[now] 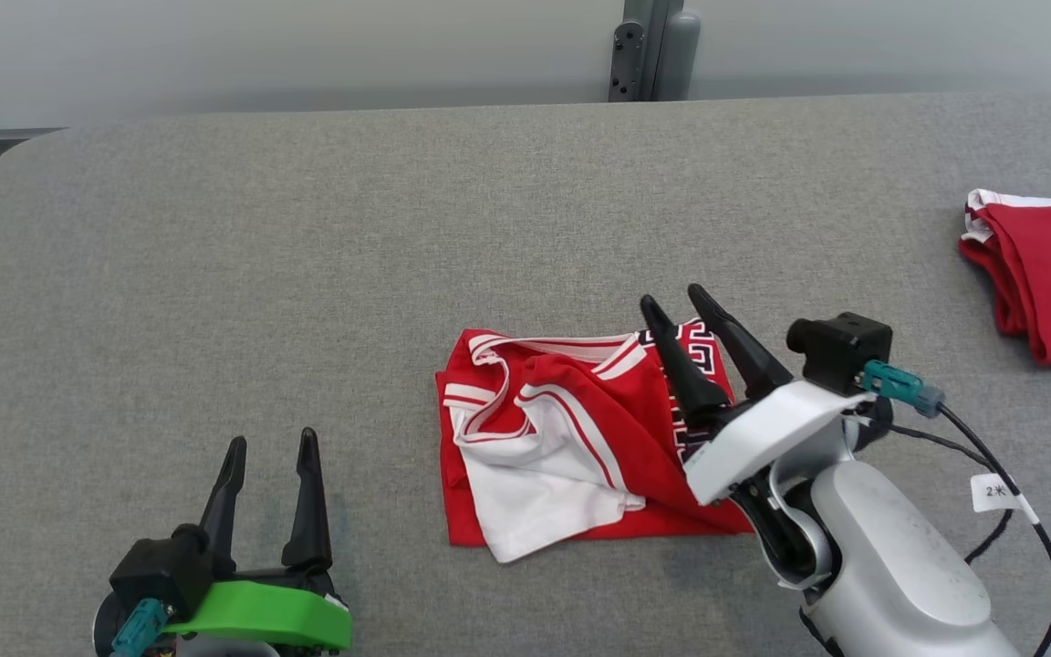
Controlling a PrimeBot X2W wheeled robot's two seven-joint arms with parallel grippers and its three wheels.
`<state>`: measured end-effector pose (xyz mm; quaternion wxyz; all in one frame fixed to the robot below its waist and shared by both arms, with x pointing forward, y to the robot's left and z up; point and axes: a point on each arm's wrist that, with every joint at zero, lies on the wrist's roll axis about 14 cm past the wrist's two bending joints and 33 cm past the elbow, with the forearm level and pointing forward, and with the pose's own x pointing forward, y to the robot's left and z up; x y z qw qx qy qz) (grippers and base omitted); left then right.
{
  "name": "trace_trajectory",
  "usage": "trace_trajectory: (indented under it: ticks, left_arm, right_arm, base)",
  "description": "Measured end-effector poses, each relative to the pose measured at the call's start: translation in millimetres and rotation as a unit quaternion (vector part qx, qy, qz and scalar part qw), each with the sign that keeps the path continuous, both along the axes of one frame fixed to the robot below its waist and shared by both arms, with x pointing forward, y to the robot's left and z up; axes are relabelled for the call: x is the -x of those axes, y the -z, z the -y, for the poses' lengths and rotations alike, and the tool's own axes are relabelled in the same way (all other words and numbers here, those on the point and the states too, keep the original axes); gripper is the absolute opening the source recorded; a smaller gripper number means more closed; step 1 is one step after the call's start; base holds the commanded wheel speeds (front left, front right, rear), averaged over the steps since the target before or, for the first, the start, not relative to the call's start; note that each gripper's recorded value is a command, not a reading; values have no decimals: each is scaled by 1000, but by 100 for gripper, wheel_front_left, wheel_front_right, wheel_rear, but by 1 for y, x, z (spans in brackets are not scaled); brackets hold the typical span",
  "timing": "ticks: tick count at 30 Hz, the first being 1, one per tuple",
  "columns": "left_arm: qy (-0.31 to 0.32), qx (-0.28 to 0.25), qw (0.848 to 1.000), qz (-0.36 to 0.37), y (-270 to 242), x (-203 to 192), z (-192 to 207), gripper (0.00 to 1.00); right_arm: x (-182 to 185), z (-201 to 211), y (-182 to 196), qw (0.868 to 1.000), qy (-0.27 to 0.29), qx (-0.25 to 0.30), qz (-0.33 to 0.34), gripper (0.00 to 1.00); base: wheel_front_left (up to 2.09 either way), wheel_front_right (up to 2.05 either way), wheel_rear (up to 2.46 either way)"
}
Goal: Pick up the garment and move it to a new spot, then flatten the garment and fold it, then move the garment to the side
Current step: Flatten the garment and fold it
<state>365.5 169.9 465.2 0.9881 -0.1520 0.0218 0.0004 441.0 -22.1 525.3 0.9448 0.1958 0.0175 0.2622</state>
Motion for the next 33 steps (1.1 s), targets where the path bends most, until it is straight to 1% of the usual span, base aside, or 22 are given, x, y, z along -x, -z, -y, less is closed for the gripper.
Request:
trace_trajectory:
  ticks: [1, 2, 4, 7, 14, 17, 19, 23, 30, 33]
  left_arm:
    - [0, 0, 1000, 0, 0, 0, 0, 100]
    - [0, -1, 1000, 0, 0, 0, 0, 100]
    - [-1, -4, 1000, -1, 1, 0, -1, 100]
    - [-4, -5, 1000, -2, 1, 0, -3, 100]
    - [-24, -8, 1000, -2, 1, 3, -16, 100]
    - [-31, -10, 999, -3, 1, 5, -21, 100]
    - [-36, -10, 999, -3, 1, 6, -24, 100]
    - [-44, -12, 999, -4, 1, 8, -29, 100]
    - [-47, -13, 999, -4, 1, 8, -31, 100]
    - [-48, -12, 999, -5, 1, 7, -31, 100]
  right_arm:
    - [-1, 7, 6, 1000, 10, 8, -4, 6]
    - [0, 13, 13, 1000, 18, 15, -13, 0]
    - [2, 21, 28, 999, 29, 28, -34, 0]
    - [8, 23, 53, 996, 30, 43, -71, 0]
    - [17, 7, 91, 990, 5, 63, -129, 0]
    - [22, -10, 99, 988, -20, 68, -141, 0]
    - [23, -25, 96, 988, -41, 66, -136, 0]
    - [38, -61, 93, 984, -100, 64, -131, 0]
    - [73, -99, 106, 968, -186, 91, -144, 0]
    - [81, -106, 110, 963, -205, 99, -147, 0]
  base:
    - [0, 0, 0]
    - [0, 0, 0]
    - [0, 0, 0]
    - [0, 0, 0]
    - [0, 0, 0]
    - [0, 0, 0]
    - [0, 0, 0]
    - [0, 0, 0]
    - [0, 0, 0]
    - [0, 0, 0]
